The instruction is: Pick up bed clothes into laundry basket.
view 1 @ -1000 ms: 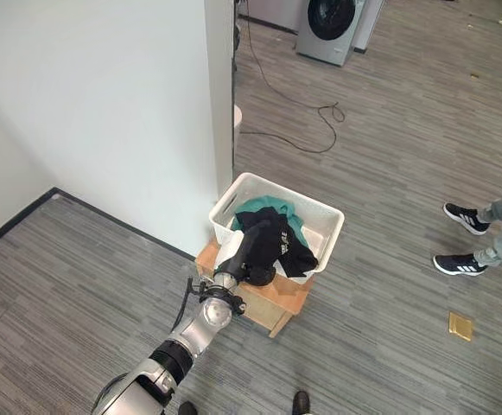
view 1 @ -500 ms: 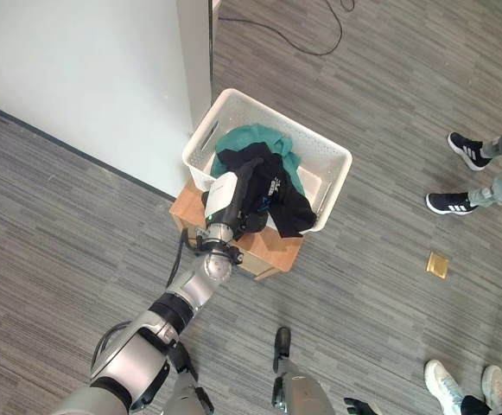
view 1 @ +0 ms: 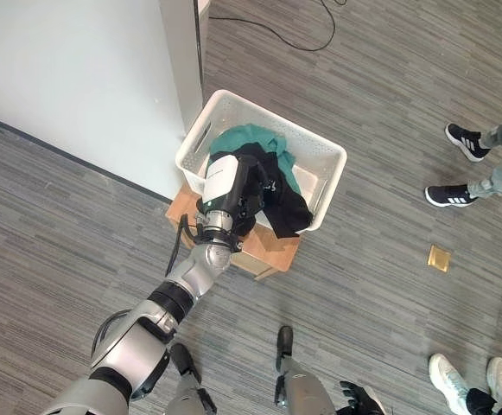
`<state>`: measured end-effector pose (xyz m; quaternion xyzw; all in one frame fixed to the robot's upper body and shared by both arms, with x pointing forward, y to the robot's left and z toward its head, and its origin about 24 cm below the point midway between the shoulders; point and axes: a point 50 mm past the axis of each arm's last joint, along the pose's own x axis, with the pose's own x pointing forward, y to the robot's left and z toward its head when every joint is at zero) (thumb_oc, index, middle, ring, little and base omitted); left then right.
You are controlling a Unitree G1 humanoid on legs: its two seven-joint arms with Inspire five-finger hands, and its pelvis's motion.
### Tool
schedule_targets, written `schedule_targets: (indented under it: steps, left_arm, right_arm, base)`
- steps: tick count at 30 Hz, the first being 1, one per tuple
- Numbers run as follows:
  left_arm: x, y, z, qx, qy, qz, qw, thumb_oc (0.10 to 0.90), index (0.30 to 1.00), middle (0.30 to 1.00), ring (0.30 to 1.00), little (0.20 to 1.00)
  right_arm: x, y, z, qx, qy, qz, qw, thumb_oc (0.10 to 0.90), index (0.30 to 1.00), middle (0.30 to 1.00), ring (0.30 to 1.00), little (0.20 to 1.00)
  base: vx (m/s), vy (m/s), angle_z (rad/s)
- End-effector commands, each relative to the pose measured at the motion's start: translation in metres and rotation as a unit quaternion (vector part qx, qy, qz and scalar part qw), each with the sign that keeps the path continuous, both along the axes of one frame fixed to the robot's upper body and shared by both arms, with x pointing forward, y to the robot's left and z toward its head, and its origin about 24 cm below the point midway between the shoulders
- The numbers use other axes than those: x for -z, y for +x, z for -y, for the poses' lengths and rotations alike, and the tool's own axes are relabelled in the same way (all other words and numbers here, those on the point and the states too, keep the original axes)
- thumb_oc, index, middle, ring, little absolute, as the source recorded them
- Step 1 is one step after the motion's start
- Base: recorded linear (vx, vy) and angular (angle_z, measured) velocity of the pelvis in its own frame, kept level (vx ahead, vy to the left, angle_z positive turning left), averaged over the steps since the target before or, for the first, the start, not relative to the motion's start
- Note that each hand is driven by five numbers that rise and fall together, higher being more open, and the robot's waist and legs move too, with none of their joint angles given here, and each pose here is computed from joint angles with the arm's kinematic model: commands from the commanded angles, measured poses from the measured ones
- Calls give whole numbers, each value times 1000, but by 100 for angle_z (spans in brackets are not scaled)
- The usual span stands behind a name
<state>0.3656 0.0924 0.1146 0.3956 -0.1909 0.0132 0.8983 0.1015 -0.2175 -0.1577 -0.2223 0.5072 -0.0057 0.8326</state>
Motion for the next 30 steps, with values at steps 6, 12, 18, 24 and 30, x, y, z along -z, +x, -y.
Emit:
schedule_targets:
  steps: [6, 12, 18, 24, 30]
  left_arm:
    - [-72, 1, 52, 79, -62, 129, 987, 400, 300, 300, 300, 300]
    - [-116, -13, 78, 136, -31, 222, 965, 400, 300, 300, 300, 300]
    - [-209, -29, 86, 131, 111, 406, 898, 400, 300, 300, 300, 300]
    - [-247, -25, 65, 72, 166, 444, 877, 400, 300, 300, 300, 300]
    - [-257, -11, 42, 18, 207, 434, 876, 400, 300, 300, 300, 300]
  right_arm:
    - [-5, -13, 35, 18, -47, -19, 999, 800, 900, 900, 900, 900]
    - [-5, -21, 42, 14, -59, -33, 998, 800, 900, 900, 900, 900]
    - [-7, -36, 59, 2, -91, -59, 994, 800, 900, 900, 900, 900]
    - [-6, -41, 58, -3, -92, -71, 993, 800, 900, 900, 900, 900]
    - [-5, -39, 57, -6, -91, -74, 993, 800, 900, 900, 900, 900]
  base:
    - [27, -11, -4]
    - [33, 0, -7]
    - [35, 55, -17]
    - [43, 45, -26]
    - [33, 30, -11]
